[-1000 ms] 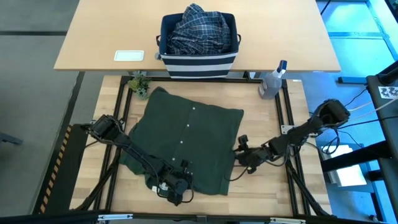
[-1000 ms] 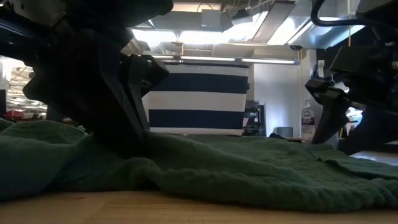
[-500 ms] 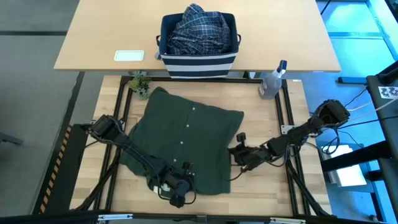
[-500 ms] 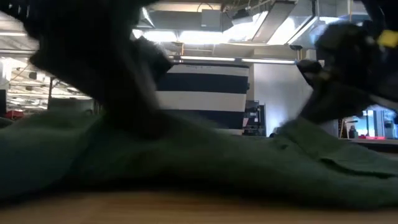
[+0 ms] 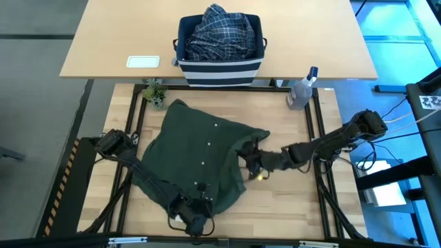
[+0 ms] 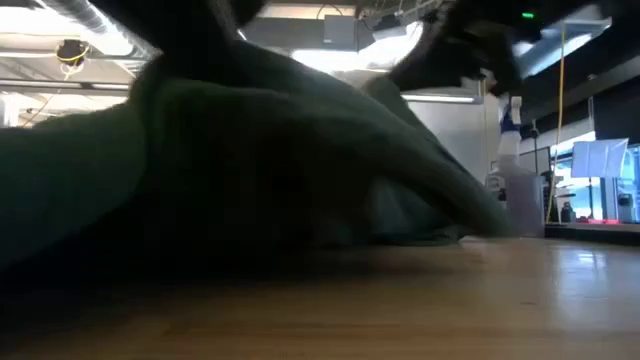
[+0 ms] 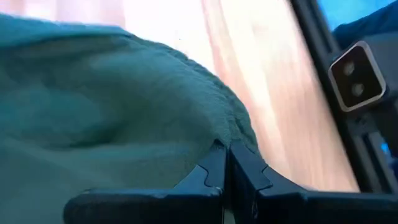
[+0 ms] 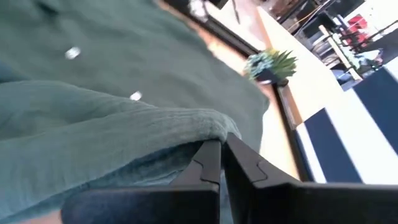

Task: Fold Laundry from Bin
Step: Fold the green polo shirt

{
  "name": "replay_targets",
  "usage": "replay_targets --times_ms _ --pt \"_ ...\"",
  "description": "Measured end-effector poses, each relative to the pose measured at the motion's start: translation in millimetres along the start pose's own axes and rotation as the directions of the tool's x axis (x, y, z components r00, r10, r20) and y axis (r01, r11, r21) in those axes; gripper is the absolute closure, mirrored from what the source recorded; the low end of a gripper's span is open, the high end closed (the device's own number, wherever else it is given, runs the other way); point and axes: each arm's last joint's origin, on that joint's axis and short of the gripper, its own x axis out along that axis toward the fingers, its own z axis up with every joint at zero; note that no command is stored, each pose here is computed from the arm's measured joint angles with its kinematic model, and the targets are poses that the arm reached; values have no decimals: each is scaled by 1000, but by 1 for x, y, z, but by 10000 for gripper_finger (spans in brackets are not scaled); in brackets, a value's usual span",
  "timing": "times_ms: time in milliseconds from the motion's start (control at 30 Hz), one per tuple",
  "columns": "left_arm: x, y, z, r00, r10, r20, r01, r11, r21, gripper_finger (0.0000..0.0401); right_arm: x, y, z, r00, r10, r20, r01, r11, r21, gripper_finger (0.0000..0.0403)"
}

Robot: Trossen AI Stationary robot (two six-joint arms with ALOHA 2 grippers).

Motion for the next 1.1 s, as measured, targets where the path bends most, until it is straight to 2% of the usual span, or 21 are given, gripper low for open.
replay_targets --times_ms 133,300,400,533,800,1100 --pt "-19 -8 -8 996 80 35 -78 995 -58 401 14 -28 4 999 -11 49 8 999 54 401" --pt "-39 -11 -26 982 169 82 -152 972 -181 401 35 -56 -4 995 -29 99 18 994 110 401" --pt "-45 -10 -41 973 215 87 -185 946 -268 401 50 -65 -14 993 -28 111 13 991 132 401" --pt "-46 -9 -66 962 261 79 -215 904 -371 401 74 -67 -33 998 -18 62 8 989 149 401" --pt "-43 -6 -114 951 309 17 -246 787 -566 401 111 -56 -67 997 36 -61 -26 986 164 402" --pt "-39 3 -156 938 328 -111 -304 627 -717 401 140 -51 -66 990 88 -109 -71 985 156 402"
